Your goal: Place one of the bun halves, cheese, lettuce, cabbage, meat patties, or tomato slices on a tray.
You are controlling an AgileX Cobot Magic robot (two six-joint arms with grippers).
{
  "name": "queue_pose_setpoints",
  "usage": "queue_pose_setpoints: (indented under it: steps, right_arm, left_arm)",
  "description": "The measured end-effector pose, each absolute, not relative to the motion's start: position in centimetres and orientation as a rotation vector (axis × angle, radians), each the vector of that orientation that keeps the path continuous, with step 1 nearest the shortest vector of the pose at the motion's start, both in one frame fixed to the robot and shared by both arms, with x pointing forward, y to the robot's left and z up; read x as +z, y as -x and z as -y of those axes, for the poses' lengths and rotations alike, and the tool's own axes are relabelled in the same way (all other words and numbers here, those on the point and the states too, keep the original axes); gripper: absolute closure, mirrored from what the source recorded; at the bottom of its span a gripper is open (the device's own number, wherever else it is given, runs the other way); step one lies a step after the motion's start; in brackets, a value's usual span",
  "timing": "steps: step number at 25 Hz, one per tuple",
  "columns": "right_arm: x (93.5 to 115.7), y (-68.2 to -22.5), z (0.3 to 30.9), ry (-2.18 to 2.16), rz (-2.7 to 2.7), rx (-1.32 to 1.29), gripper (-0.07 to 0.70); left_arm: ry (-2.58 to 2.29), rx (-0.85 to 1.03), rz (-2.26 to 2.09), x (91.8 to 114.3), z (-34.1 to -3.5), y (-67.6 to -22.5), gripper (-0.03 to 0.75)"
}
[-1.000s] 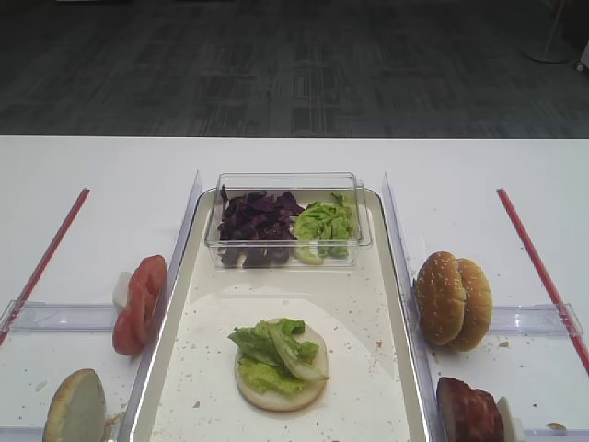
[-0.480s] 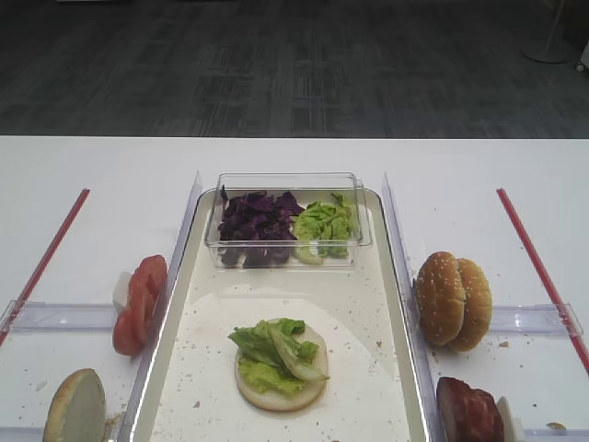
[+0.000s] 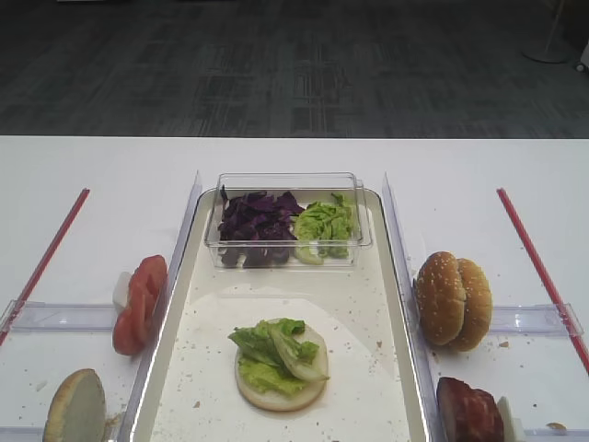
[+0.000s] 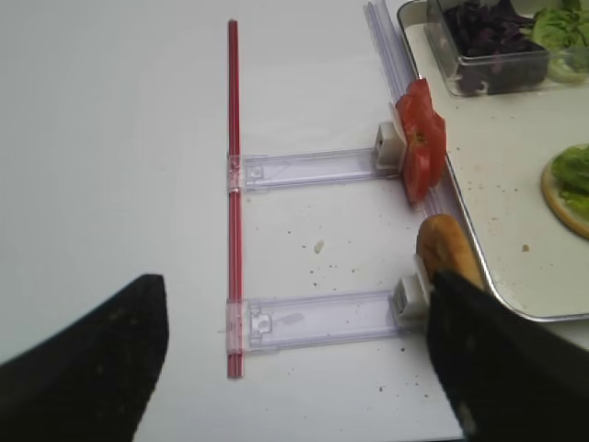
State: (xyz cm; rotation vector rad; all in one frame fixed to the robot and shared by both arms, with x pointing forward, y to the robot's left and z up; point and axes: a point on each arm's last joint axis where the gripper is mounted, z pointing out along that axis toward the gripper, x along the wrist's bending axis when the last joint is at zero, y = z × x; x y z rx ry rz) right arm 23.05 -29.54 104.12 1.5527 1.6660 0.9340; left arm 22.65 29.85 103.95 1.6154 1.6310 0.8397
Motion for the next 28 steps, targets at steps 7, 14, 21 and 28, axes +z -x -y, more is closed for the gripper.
queue_pose_setpoints:
  steps: [7,14,21,28]
  right_arm:
    - [104.12,-23.03,29.54,-1.554,-1.664,0.937,0.033]
    - [104.12,-23.04,29.69,-1.568,-1.646,0.926,0.036]
    - [104.11,-23.04,29.77,-1.572,-1.638,0.919,0.036]
    - [104.11,-23.04,29.79,-1.572,-1.638,0.917,0.036]
  left_arm:
    - [-1.615,0.84,-1.631,103.95,-29.85,-22.65,0.181]
    - [-1.615,0.84,-1.631,103.95,-29.85,-22.65,0.181]
    - [-1.615,0.84,-1.631,103.95,-29.85,-22.65,0.181]
    - [-1.615,0.84,-1.631,103.95,-29.85,-22.65,0.181]
